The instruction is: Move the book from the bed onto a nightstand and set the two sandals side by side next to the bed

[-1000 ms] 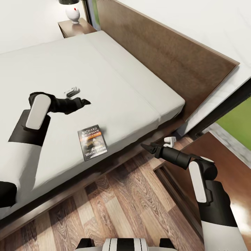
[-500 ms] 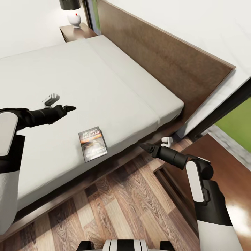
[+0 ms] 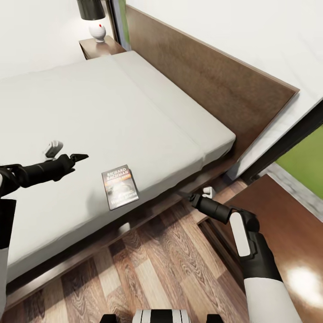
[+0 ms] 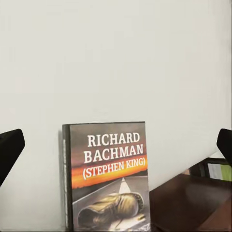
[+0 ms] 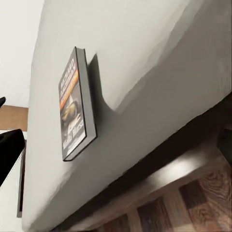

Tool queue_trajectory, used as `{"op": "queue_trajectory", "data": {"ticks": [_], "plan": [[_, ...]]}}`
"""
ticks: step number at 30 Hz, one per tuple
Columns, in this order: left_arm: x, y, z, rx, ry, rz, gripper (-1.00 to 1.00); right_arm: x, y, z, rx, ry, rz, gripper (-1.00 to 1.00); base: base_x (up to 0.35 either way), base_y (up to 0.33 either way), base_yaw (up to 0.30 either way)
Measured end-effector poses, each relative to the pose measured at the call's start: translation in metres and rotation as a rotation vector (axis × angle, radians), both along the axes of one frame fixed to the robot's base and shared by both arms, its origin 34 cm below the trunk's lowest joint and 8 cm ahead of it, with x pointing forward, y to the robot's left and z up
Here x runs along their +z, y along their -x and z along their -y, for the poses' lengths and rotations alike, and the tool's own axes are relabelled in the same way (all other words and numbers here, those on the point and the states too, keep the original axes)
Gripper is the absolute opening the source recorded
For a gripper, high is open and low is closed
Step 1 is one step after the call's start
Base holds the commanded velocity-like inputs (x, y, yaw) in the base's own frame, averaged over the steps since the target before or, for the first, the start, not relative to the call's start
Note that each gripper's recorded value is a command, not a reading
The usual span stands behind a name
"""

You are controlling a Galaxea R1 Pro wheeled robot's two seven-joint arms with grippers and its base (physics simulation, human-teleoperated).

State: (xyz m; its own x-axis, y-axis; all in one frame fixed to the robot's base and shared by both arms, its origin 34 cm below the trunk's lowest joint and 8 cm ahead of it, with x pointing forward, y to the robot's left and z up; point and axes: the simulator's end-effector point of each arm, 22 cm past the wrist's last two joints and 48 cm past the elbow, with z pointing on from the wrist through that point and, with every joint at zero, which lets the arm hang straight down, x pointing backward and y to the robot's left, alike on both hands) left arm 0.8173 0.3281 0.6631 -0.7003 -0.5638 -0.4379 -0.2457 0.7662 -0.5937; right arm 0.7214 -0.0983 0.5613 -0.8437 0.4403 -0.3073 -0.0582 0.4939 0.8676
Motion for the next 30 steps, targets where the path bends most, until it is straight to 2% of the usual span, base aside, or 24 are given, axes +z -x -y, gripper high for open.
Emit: {"op": "queue_trajectory", "data": {"ticks": [5, 12, 21, 30], "plan": [[-0.014, 0.011, 0.007, -0.007, 0.035, -0.012, 1.0, -0.027, -0.001, 0.012, -0.062, -0.01, -0.055, 1.0, 0.0, 0.0, 0.0], [-0.039, 0.03, 0.012, -0.011, 0.052, -0.043, 1.0, -0.042, -0.005, 0.013, -0.11, -0.03, -0.058, 1.0, 0.0, 0.0, 0.0], [-0.063, 0.047, 0.016, -0.014, 0.066, -0.063, 1.0, -0.058, -0.003, 0.011, -0.124, -0.04, -0.058, 1.0, 0.0, 0.0, 0.0], [-0.061, 0.055, 0.021, -0.02, 0.088, -0.062, 1.0, -0.05, -0.005, 0.008, -0.13, -0.06, -0.052, 1.0, 0.0, 0.0, 0.0]]}}
